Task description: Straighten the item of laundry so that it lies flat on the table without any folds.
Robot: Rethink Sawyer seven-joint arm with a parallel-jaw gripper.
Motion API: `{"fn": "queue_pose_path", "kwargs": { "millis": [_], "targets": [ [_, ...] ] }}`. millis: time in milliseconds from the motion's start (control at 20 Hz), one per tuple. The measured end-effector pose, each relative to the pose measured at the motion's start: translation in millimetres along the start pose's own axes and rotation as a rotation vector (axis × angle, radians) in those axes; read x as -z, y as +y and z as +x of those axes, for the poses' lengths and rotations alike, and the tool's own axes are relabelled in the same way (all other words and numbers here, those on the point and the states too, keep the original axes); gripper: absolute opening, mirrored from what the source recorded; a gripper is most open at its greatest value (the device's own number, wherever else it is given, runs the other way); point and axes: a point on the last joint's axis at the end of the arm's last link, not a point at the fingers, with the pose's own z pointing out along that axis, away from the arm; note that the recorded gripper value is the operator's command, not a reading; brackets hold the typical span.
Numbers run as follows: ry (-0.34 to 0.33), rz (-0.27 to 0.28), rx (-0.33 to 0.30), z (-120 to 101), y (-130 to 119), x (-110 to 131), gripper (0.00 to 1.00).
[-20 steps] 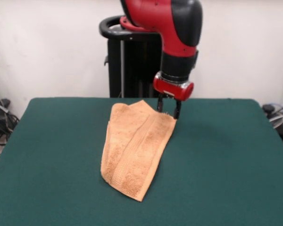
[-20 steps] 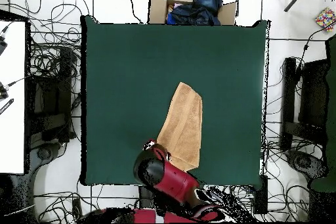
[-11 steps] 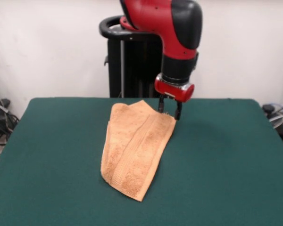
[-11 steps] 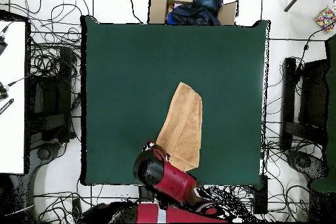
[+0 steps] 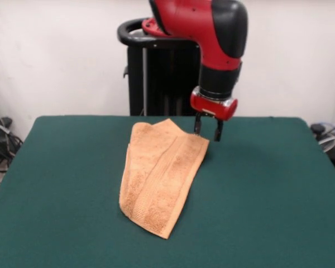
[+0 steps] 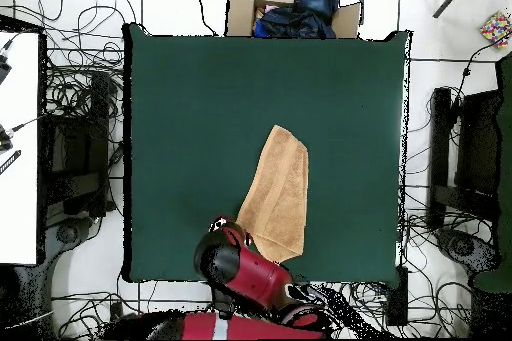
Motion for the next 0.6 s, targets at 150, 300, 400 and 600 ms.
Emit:
{"fn": "queue_pose_path", "kwargs": {
  "millis": [150,300,400,600],
  "targets": [
    [-0.001,0.004,-0.004,2.6,4.9,-0.2,1.00],
    [-0.004,0.015,-0.058,2.7,12.1,-1.3,1.00],
    [-0.006,0.025,-0.113,1.3,16.0,-2.2,1.00],
    [-0.011,0.040,-0.244,-2.8,19.2,-3.8,1.00]
  ]
}}
